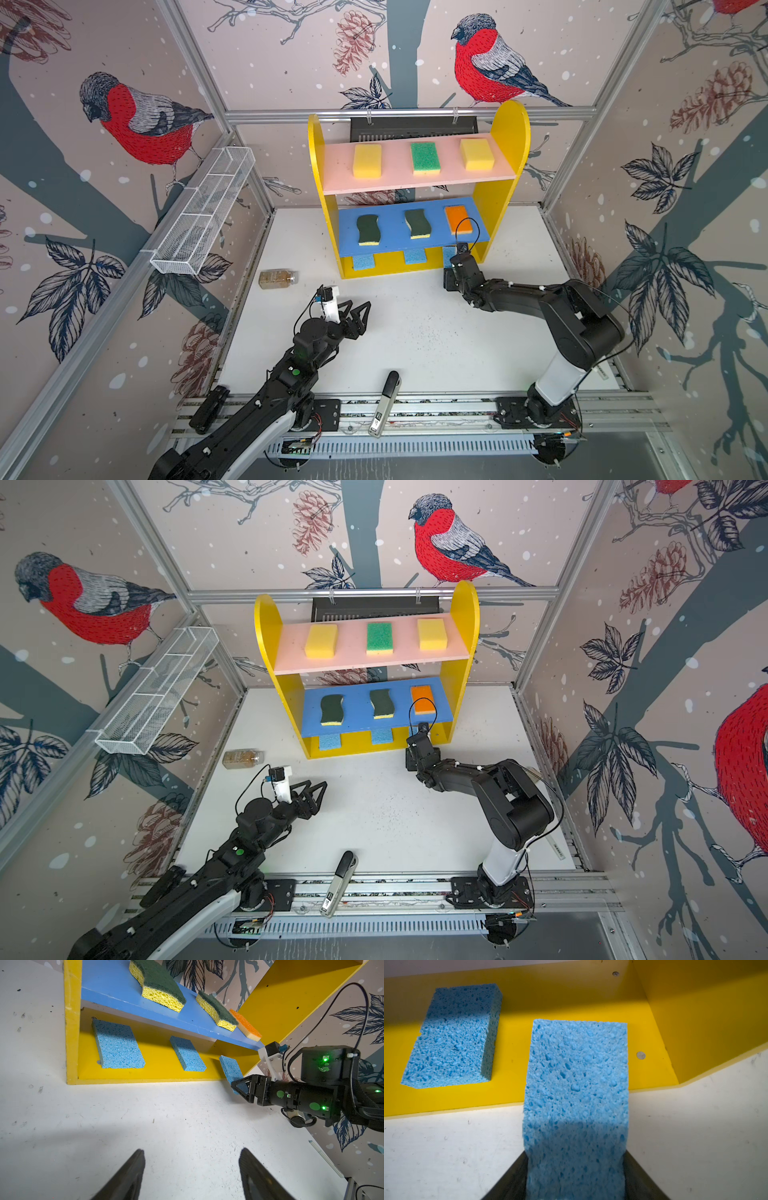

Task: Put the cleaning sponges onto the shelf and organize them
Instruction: 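Carry the held light-blue sponge with the right gripper to the shelf front, then push the sponge upright against the shelf front beside the other sponges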

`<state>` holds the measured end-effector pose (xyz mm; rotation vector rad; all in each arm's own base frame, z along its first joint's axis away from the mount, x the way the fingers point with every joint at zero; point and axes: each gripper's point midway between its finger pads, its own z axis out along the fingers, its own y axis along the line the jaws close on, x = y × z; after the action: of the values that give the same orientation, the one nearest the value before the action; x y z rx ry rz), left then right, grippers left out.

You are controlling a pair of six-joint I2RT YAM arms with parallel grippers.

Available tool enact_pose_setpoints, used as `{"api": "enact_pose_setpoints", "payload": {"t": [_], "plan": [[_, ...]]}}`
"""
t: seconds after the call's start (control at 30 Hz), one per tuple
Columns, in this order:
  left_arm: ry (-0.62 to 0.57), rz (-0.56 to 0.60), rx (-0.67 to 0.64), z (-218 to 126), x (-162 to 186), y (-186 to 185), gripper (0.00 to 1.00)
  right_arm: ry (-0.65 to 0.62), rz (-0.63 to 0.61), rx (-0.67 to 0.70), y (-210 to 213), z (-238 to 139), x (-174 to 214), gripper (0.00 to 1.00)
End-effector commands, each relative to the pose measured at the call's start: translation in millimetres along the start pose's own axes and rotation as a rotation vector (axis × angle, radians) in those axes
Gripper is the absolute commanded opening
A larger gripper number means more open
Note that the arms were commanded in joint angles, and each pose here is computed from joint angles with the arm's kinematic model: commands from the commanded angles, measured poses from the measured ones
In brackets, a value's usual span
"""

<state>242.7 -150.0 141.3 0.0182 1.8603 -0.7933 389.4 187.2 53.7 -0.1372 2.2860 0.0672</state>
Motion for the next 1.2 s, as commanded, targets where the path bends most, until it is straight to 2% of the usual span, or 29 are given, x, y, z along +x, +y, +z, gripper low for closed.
{"api": "enact_pose_setpoints", "payload": {"t": [0.0,0.27,0.53,1.17], "plan": [[-0.044,0.032,0.038,0.5,-10.3,-8.4,0.72,-0.06,0.007,-0.004,0.9,0.7,-15.2,0.66],[-0.037,0.032,0.029,5.3,-6.8,-5.2,0.72,-0.137,0.005,-0.005,-2.0,-0.7,-30.7,0.66],[-0.012,0.043,0.032,13.8,-4.3,-6.4,0.72,-0.157,0.017,0.007,-14.3,7.5,-34.5,0.66],[-0.01,0.038,0.026,19.1,-3.8,-5.1,0.72,-0.182,0.002,-0.009,-11.1,24.2,-44.7,0.66]]}}
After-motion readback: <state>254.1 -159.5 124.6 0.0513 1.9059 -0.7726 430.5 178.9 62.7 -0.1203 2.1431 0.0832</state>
